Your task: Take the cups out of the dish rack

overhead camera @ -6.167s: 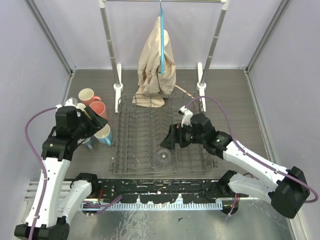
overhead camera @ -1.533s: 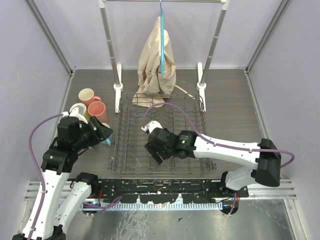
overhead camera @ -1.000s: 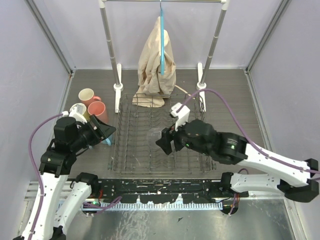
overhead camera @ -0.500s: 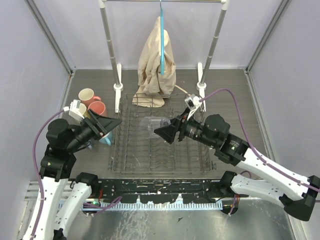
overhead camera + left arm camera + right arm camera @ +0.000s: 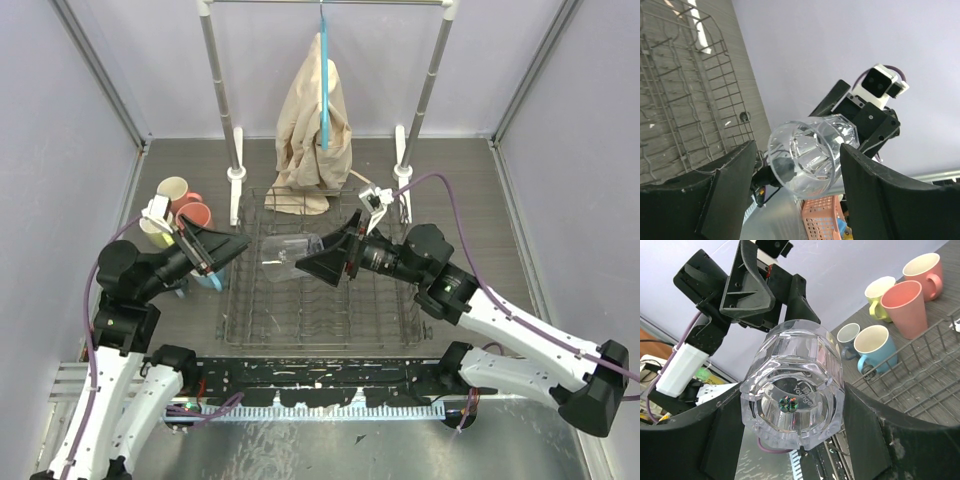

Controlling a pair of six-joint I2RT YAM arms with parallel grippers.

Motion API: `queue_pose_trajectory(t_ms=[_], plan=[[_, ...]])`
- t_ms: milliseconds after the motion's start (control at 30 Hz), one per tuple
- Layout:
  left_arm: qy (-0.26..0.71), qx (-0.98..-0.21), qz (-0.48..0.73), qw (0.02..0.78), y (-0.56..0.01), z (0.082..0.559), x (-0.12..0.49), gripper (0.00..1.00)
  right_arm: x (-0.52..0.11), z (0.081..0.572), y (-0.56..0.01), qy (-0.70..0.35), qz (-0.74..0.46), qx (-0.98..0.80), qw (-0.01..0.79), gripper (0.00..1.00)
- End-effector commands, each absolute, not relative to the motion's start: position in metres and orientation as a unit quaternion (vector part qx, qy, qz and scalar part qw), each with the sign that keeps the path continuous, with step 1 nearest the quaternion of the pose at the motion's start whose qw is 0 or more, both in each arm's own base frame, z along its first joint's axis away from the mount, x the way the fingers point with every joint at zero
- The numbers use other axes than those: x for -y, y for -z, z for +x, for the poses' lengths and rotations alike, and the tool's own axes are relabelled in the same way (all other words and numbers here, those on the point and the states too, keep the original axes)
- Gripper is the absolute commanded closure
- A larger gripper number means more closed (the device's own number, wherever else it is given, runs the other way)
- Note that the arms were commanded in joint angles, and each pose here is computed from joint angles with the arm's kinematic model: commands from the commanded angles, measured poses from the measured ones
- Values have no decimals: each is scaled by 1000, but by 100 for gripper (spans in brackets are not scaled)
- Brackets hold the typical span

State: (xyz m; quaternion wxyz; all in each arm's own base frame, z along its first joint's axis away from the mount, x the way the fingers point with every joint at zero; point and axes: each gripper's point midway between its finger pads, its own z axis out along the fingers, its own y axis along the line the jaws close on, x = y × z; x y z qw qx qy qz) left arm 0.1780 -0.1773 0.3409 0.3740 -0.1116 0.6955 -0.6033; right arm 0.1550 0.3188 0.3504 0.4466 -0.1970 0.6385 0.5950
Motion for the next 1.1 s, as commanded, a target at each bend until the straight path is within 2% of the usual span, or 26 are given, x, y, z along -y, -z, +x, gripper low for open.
queue_pose_trajectory(t_ms=[0,200,467,533,700,800,900,967,1000,1067], plan=[[647,-668,-68,362,-359,166,189,27,-325,149,-388,-637,-210,-581,461,100],[668,-653,-36,355,-373,155,199,31,-336,153,-388,-645,-214,-579,450,100],[671,-669,-23,320,-360,152,216,32,-342,156,-393,-649,-218,-574,449,100],[672,-668,-20,318,-360,150,219,34,-344,157,-391,-649,-218,-575,447,100],[676,-668,-14,312,-359,146,225,60,-347,157,-387,-655,-220,-574,440,100],[677,-667,-16,310,-360,145,226,65,-347,158,-385,-653,-218,-576,441,100],[678,-666,-20,311,-360,145,226,78,-346,158,-384,-653,-218,-576,442,99],[678,-666,-22,311,-360,146,226,91,-345,158,-384,-652,-218,-575,443,99],[678,-666,-23,312,-360,146,226,96,-345,158,-383,-652,-218,-576,442,96],[676,-667,-27,313,-360,147,225,100,-345,158,-382,-651,-218,-577,442,80]])
